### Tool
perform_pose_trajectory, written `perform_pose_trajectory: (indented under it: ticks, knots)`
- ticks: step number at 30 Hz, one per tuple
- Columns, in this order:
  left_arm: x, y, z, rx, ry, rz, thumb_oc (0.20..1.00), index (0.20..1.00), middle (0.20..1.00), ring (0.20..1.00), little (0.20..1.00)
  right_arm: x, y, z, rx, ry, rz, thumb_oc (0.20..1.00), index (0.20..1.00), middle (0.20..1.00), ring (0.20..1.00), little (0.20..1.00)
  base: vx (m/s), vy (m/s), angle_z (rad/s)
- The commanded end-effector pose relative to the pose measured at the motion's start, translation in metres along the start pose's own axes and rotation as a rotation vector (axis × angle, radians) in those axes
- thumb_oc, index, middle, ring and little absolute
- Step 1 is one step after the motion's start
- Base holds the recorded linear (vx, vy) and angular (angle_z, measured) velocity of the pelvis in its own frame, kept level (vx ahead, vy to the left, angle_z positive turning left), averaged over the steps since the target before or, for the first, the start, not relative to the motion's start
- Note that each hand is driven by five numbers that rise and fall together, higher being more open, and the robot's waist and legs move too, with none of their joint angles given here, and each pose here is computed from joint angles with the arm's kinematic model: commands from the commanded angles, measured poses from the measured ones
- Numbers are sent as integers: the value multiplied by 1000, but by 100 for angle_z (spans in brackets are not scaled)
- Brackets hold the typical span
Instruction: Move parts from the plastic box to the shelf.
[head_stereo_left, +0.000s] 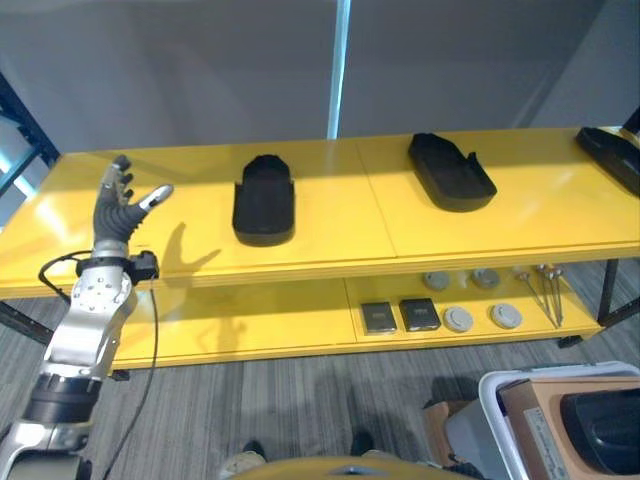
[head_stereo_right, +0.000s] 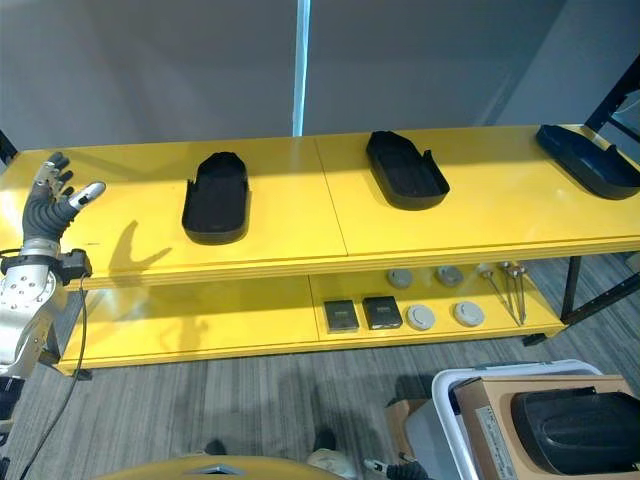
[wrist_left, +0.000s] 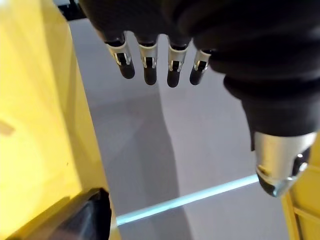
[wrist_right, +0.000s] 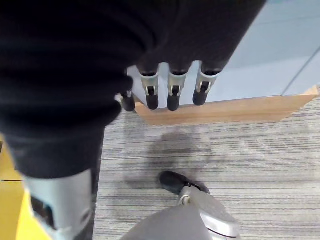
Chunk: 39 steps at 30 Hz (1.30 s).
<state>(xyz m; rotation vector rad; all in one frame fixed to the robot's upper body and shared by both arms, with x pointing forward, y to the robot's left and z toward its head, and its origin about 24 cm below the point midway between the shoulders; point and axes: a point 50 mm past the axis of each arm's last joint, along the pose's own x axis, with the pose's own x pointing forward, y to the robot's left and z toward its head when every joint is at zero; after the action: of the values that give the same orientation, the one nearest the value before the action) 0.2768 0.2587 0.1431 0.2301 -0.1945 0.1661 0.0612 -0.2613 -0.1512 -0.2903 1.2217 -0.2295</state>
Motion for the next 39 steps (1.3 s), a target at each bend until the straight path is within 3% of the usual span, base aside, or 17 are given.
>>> perform_pose_trajectory:
  ticks: [1,7,9,10,16,28,39]
  knots:
    - [2,-17,41,-43,-232,-213,1000,1000,1000,1000,1000,1,-2,1,-33,1,-34,1000,1000,1000,1000,1000,-5,35,4]
    - [-20,-67,20,-149,-182,-478,1000,1000,1000,1000,1000,2,-2,3,-62,-5,-27,1000,1000,1000,1000,1000,-5,15,1]
    - [-25,-88,11,-224,-151,-539,253,253,253,253,253,2,-2,7,-77,-11,-19,1000,1000,1000,1000,1000,9,9,-3]
    - [-25,-88,11,-224,-152,-539,200,200,200,200,200,2,-2,7,-76,-11,-19,1000,1000,1000,1000,1000,0,0,0]
    - [-24,-111,-6,-237,-71,-475,200,200,200,200,200,2,1,10,-111,-21,-2,1000,1000,1000,1000,1000,-5,-12,-5]
    - [2,-95,-38,-94,18,-164,200,200,200,200,200,0,-3,-8,-150,18,2,1000,1000,1000,1000,1000,2,-14,-5]
    - [11,-104,-47,-107,46,-111,200,200,200,200,200,0,0,0,-206,-13,30,1000,1000,1000,1000,1000,-3,-2,-5]
